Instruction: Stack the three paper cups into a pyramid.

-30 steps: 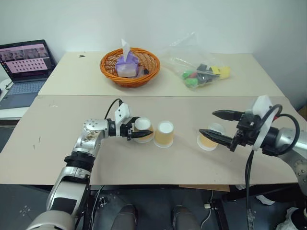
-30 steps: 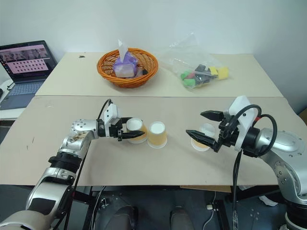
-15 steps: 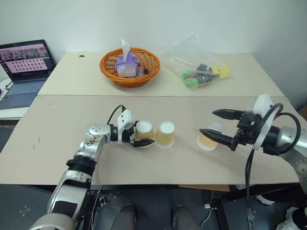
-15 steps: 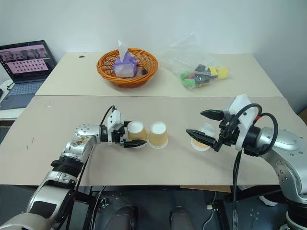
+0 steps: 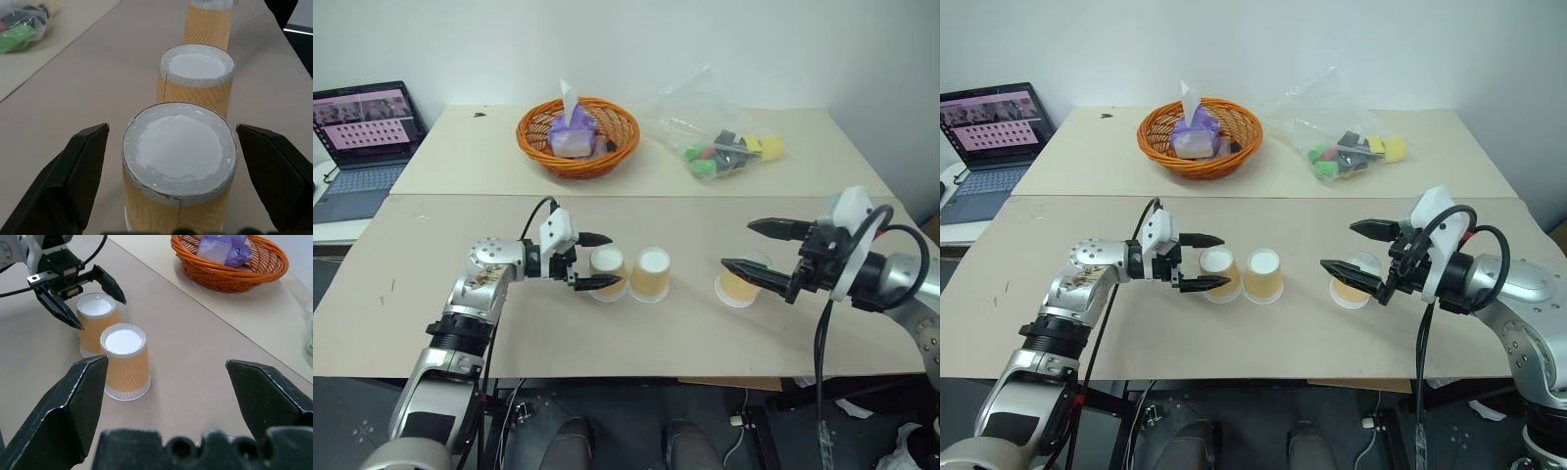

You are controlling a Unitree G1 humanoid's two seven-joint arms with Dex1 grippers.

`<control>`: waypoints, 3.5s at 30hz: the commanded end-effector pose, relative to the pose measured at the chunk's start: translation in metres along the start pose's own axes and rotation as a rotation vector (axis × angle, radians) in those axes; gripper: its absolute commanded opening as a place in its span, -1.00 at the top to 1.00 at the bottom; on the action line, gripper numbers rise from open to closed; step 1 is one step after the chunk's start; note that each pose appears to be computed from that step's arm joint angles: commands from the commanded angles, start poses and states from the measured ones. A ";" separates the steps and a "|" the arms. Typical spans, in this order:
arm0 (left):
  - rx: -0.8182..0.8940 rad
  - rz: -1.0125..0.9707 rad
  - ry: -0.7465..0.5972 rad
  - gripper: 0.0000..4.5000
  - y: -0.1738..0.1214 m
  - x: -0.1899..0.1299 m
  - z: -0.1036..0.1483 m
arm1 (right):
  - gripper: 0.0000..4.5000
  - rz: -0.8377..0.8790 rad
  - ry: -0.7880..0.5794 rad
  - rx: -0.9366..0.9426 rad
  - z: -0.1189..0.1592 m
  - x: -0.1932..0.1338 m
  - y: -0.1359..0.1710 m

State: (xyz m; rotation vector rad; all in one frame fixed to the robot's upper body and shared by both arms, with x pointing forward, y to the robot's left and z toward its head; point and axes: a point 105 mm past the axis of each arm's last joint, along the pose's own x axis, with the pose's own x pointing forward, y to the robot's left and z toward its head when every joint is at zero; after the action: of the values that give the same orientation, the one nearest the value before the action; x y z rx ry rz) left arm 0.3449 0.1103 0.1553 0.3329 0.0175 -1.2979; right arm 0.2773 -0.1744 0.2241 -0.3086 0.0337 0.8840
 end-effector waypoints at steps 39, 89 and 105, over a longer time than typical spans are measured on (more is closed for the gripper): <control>0.104 0.035 0.011 -0.97 -0.010 -0.062 0.078 | -1.00 -0.094 0.064 0.137 -0.057 -0.030 -0.042; 0.067 0.057 -0.014 -1.00 -0.016 -0.058 0.068 | -0.41 -0.014 0.008 0.177 -0.071 0.023 -0.043; 0.036 0.051 -0.013 -1.00 -0.023 -0.055 0.060 | -0.41 0.427 -0.138 -0.118 0.065 0.056 -0.015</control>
State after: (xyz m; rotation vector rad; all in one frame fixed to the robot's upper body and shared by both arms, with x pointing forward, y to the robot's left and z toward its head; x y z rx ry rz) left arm 0.3009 0.1443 0.2060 0.3375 0.0259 -1.2370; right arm 0.3239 -0.1315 0.2677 -0.3622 -0.0552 1.2530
